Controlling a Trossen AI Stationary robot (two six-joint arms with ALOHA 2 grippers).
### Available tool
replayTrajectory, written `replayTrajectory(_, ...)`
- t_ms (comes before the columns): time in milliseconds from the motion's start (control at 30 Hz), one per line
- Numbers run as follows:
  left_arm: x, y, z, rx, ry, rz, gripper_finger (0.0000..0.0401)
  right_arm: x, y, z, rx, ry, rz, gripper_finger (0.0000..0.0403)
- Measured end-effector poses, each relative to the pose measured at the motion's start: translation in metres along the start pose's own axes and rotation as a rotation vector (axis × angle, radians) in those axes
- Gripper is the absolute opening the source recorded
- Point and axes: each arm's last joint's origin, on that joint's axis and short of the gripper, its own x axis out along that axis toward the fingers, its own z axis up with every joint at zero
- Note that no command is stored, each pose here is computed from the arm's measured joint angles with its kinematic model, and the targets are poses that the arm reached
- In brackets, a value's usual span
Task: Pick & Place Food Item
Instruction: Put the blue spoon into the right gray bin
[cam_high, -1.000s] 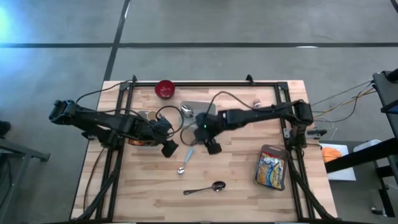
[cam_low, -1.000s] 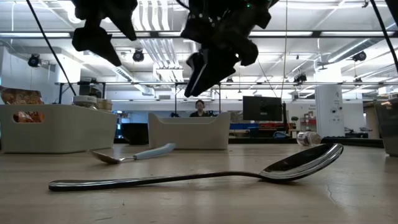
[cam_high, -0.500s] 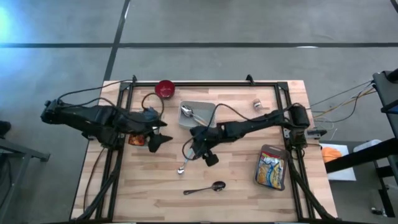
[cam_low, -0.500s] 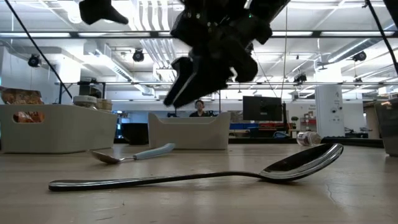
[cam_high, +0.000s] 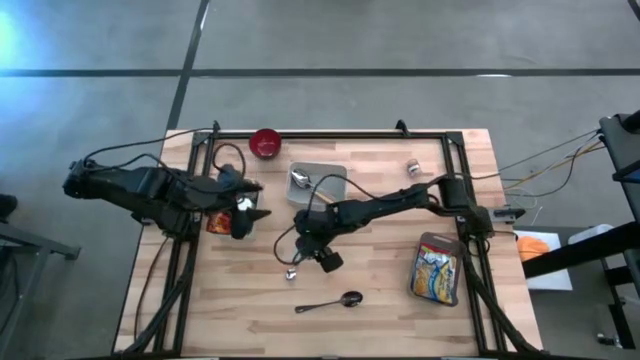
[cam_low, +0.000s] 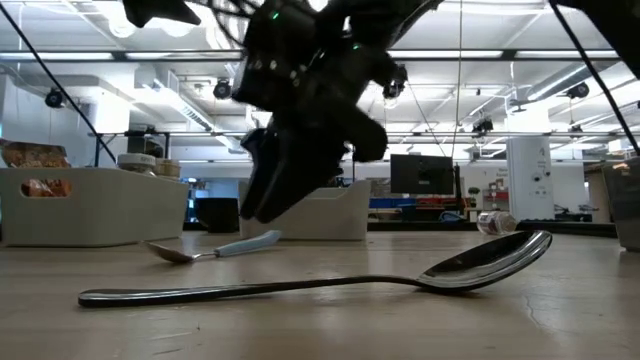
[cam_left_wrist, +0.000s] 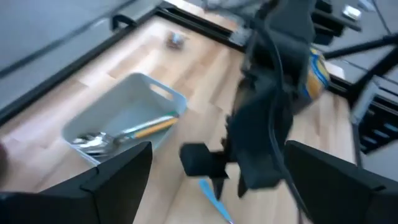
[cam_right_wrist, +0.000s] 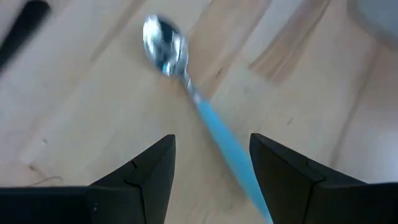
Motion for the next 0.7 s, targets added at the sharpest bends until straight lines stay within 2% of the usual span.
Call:
replayTrajectory(133, -0.004, 0.002, 0.001, -0.008, -0.027, 0.024, 0.0372, 0.013, -0.002, 0.001, -0.012, 0.078, 0.037, 0.0205)
replayTrajectory(433, -0.010, 0.005, 0.001, -0.017, -0.038, 0.021, 0.0372, 0.033, -0.011, 0.011, -0.020, 0.146, 0.060, 0.0201)
replayTrajectory(567, -0.010, 0.006, -0.001, -0.011, -0.022, 0.027, 0.0372, 0.039, -0.013, 0.011, -0.019, 0.193, 0.060, 0.0158)
replayTrajectory(700, -0.011, 0.007, -0.002, -0.030, -0.011, 0.032, 0.0372, 0.041, -0.013, 0.010, -0.016, 0.218, 0.056, 0.0080)
